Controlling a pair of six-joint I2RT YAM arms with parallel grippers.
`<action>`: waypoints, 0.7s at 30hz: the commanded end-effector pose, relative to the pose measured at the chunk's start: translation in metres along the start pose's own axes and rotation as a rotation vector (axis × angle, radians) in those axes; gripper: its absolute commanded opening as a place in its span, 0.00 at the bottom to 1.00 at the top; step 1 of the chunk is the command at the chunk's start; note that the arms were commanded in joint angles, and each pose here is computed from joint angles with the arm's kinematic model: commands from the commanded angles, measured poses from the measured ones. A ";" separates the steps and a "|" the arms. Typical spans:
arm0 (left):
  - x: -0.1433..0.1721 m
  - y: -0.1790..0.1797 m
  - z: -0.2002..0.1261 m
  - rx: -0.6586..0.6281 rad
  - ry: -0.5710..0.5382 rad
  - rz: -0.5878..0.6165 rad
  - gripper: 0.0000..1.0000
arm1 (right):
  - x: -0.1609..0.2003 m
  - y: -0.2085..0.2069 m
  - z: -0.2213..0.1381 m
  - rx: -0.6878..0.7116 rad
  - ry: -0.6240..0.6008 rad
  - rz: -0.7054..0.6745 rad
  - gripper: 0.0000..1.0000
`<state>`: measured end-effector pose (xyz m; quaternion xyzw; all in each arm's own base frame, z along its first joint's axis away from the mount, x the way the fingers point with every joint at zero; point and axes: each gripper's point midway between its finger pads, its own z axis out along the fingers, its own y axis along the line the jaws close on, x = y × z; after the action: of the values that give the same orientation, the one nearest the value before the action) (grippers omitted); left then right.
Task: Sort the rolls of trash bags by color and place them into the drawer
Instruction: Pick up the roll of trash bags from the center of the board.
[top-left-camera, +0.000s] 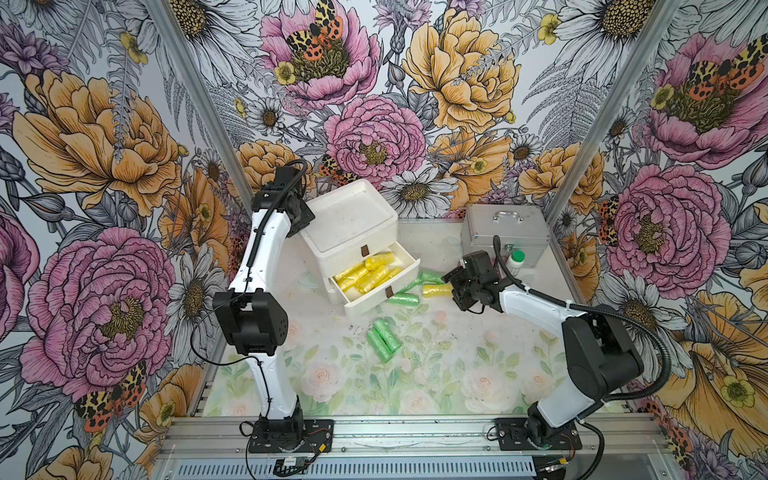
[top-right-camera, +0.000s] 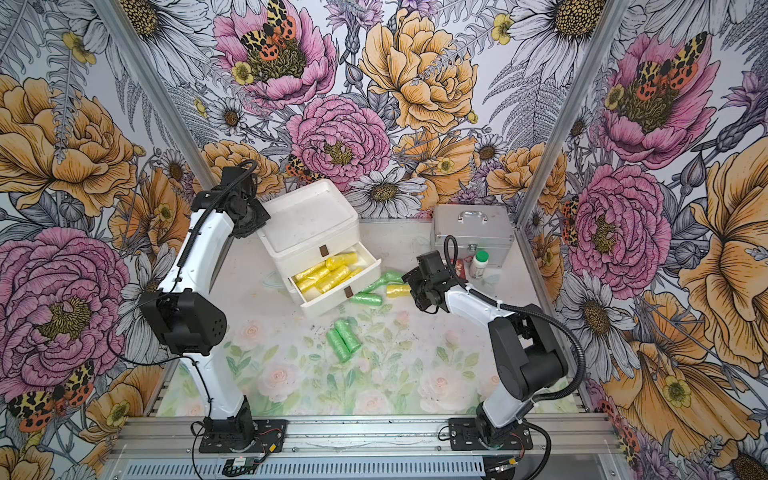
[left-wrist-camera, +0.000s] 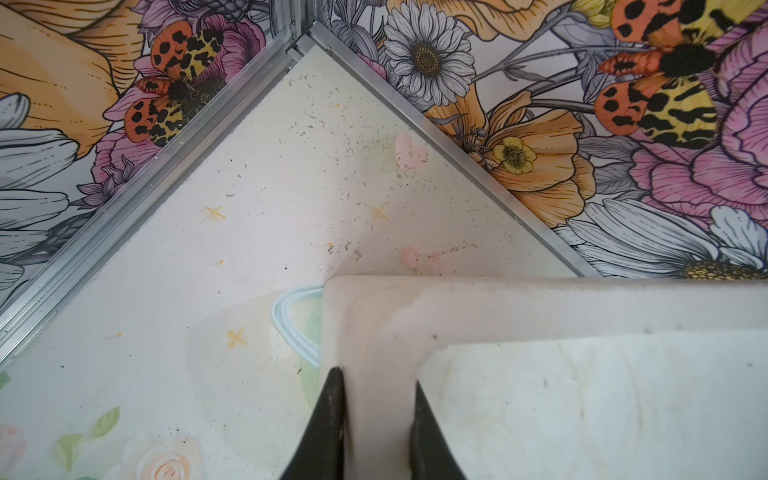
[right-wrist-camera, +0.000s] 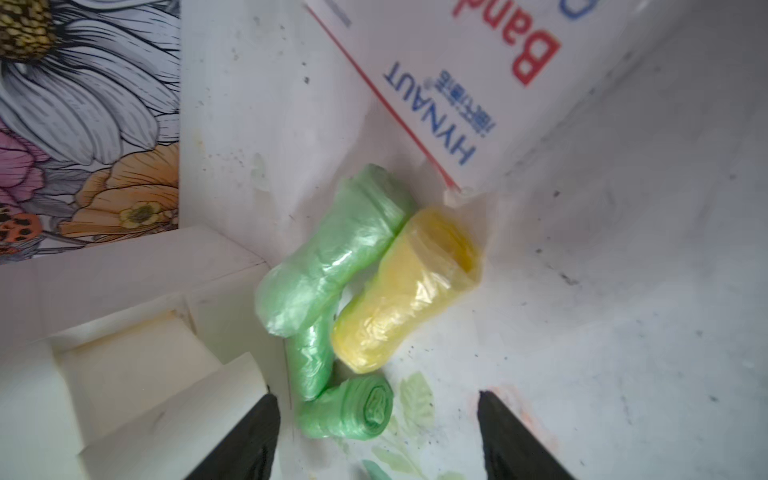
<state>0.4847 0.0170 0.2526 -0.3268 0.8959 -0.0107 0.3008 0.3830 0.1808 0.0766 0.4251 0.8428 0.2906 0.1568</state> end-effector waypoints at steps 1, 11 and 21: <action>0.093 -0.043 0.047 0.144 0.400 -0.106 0.00 | -0.003 0.006 0.008 0.007 -0.004 0.087 0.76; 0.096 -0.040 0.054 0.131 0.411 -0.106 0.00 | -0.020 0.004 0.026 0.044 -0.086 0.145 0.72; 0.096 -0.041 0.061 0.127 0.417 -0.109 0.00 | -0.015 0.005 0.050 0.071 -0.056 0.178 0.67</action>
<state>0.4856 0.0170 0.2502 -0.3268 0.8967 -0.0097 0.2983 0.4148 0.1841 0.0397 0.5044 0.8125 0.2584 0.1366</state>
